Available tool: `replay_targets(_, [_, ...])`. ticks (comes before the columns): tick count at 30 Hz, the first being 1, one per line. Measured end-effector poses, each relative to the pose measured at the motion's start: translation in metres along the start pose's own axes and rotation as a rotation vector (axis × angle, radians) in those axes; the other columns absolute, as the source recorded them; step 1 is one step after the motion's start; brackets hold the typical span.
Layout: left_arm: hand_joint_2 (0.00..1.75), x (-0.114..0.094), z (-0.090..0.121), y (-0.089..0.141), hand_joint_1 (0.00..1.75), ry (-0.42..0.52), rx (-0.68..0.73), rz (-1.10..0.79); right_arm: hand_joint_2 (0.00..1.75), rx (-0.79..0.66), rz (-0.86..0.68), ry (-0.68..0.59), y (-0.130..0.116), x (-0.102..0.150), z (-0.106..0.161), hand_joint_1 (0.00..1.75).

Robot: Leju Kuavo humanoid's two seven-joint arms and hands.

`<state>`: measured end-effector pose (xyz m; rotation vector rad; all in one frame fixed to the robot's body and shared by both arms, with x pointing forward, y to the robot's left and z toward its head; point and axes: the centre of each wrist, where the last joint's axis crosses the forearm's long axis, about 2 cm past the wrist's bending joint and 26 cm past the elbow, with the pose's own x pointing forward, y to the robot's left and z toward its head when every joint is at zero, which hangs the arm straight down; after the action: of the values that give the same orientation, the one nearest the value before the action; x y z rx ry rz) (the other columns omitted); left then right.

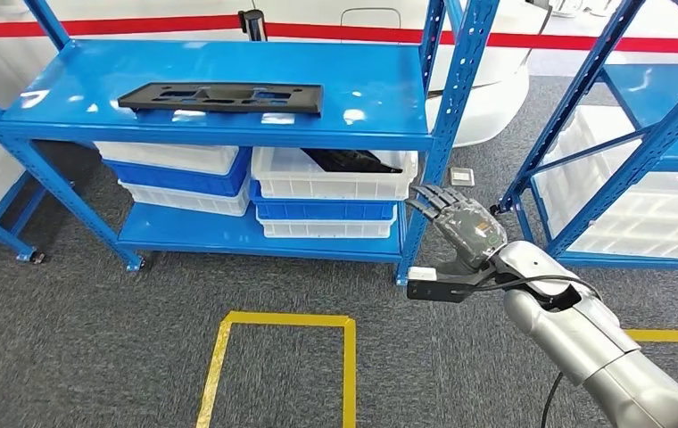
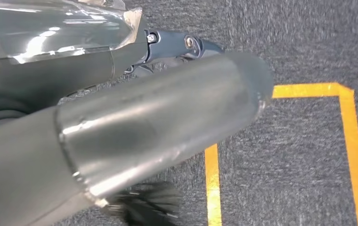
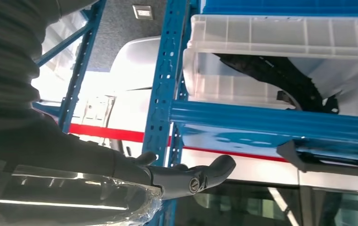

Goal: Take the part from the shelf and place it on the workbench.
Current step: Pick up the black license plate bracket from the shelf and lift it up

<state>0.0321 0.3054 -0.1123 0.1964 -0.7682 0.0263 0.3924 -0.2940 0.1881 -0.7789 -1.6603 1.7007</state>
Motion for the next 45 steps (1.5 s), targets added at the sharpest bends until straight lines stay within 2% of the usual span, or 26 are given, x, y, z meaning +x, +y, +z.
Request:
replay_targets(6, [0.0,-0.005,0.004,0.0,0.0,0.014,0.003,-0.004,1.75,0.004,-0.005,-0.002,0.002,0.001,0.001,0.0])
replay_targets(11, [0.0,0.0,0.0,-0.001,0.0,0.003,0.002,-0.002,1.75,-0.027,0.002,0.002,-0.009,-0.002,-0.001,0.0])
replay_targets(26, [0.0,-0.001,0.001,-0.002,0.0,-0.006,0.014,-0.039,1.75,-0.019,0.0,0.015,-0.011,-0.009,0.004,0.0])
replay_targets(36, [0.0,0.001,0.0,-0.001,0.0,-0.005,0.015,-0.045,1.75,-0.046,-0.024,0.005,-0.012,-0.005,0.0,0.0])
replay_targets(40, [1.75,0.001,0.0,-0.002,0.0,-0.004,0.019,-0.055,1.75,-0.082,-0.017,-0.013,-0.011,0.005,-0.004,0.0])
replay_targets(44, [0.0,0.004,-0.003,-0.002,0.0,-0.016,0.028,-0.065,1.75,-0.109,-0.014,-0.039,-0.013,0.02,-0.012,0.0])
replay_targets(45, [0.0,0.005,-0.003,-0.002,0.0,-0.018,0.029,-0.066,1.75,-0.116,-0.017,-0.048,-0.014,0.025,-0.014,0.0])
